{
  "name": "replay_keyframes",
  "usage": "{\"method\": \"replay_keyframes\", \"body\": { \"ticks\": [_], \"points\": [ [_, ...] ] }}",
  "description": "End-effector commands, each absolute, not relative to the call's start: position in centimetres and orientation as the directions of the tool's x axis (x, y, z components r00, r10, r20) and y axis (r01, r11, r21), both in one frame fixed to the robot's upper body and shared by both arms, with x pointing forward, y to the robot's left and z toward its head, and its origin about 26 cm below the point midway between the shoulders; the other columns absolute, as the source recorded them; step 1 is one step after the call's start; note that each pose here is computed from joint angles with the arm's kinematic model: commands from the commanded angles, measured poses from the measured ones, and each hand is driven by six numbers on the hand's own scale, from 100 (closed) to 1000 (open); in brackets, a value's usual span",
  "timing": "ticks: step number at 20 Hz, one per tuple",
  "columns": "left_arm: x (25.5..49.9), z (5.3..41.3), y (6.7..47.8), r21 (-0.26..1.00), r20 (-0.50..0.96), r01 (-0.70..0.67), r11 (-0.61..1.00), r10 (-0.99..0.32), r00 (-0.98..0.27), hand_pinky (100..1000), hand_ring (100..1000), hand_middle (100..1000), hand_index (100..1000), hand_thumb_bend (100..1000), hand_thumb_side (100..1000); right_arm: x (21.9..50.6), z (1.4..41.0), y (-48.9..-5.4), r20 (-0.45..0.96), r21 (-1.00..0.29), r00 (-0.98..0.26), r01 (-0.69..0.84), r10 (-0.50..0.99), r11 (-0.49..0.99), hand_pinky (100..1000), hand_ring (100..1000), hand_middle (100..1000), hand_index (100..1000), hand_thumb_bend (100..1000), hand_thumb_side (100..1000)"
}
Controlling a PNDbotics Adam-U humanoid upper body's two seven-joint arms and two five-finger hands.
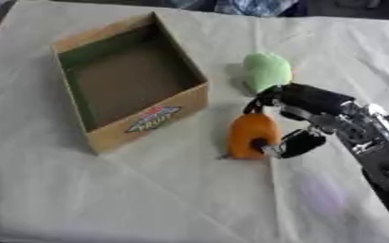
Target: Pick up objects on the table and place them in the box.
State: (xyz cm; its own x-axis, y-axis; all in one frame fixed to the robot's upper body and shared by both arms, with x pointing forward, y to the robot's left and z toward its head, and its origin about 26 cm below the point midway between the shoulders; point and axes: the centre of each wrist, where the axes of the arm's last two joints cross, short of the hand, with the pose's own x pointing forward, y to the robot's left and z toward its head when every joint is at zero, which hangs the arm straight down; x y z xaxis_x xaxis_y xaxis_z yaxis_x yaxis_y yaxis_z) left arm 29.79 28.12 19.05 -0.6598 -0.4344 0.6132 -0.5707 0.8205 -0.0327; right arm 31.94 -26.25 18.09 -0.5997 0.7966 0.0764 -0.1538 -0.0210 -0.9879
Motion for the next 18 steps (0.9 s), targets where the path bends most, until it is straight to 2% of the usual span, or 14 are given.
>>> {"method": "replay_keyframes", "body": {
  "ticks": [1, 4, 11, 15, 18],
  "points": [
    [29.6, 19.7, 28.2, -0.028, 0.591, -0.565, 0.824, -0.443, -0.674, 617, 790, 1000, 707, 287, 986, 31.4, 19.8, -26.2, 0.077, -0.992, -0.625, -0.128, 0.777, -0.005, 817, 763, 585, 805, 163, 265],
    [29.6, 19.7, 28.2, -0.026, 0.591, -0.566, 0.824, -0.444, -0.673, 618, 790, 1000, 707, 286, 986, 31.1, 20.7, -26.0, 0.109, -0.990, -0.640, -0.139, 0.760, 0.025, 810, 755, 572, 794, 100, 221],
    [29.6, 19.7, 28.3, -0.022, 0.592, -0.567, 0.824, -0.446, -0.671, 617, 791, 1000, 705, 284, 985, 30.7, 22.6, -25.8, 0.160, -0.986, -0.657, -0.140, 0.737, 0.089, 789, 733, 532, 756, 100, 159],
    [29.6, 19.8, 28.3, -0.019, 0.591, -0.565, 0.825, -0.447, -0.672, 617, 790, 1000, 704, 286, 986, 30.6, 24.2, -25.2, 0.141, -0.990, -0.674, -0.096, 0.725, 0.104, 779, 716, 500, 721, 100, 104],
    [29.6, 19.8, 28.3, -0.017, 0.590, -0.564, 0.826, -0.447, -0.672, 617, 790, 1000, 704, 286, 986, 30.7, 25.7, -24.5, 0.100, -0.994, -0.695, -0.043, 0.712, 0.098, 780, 717, 498, 715, 100, 100]
  ]
}}
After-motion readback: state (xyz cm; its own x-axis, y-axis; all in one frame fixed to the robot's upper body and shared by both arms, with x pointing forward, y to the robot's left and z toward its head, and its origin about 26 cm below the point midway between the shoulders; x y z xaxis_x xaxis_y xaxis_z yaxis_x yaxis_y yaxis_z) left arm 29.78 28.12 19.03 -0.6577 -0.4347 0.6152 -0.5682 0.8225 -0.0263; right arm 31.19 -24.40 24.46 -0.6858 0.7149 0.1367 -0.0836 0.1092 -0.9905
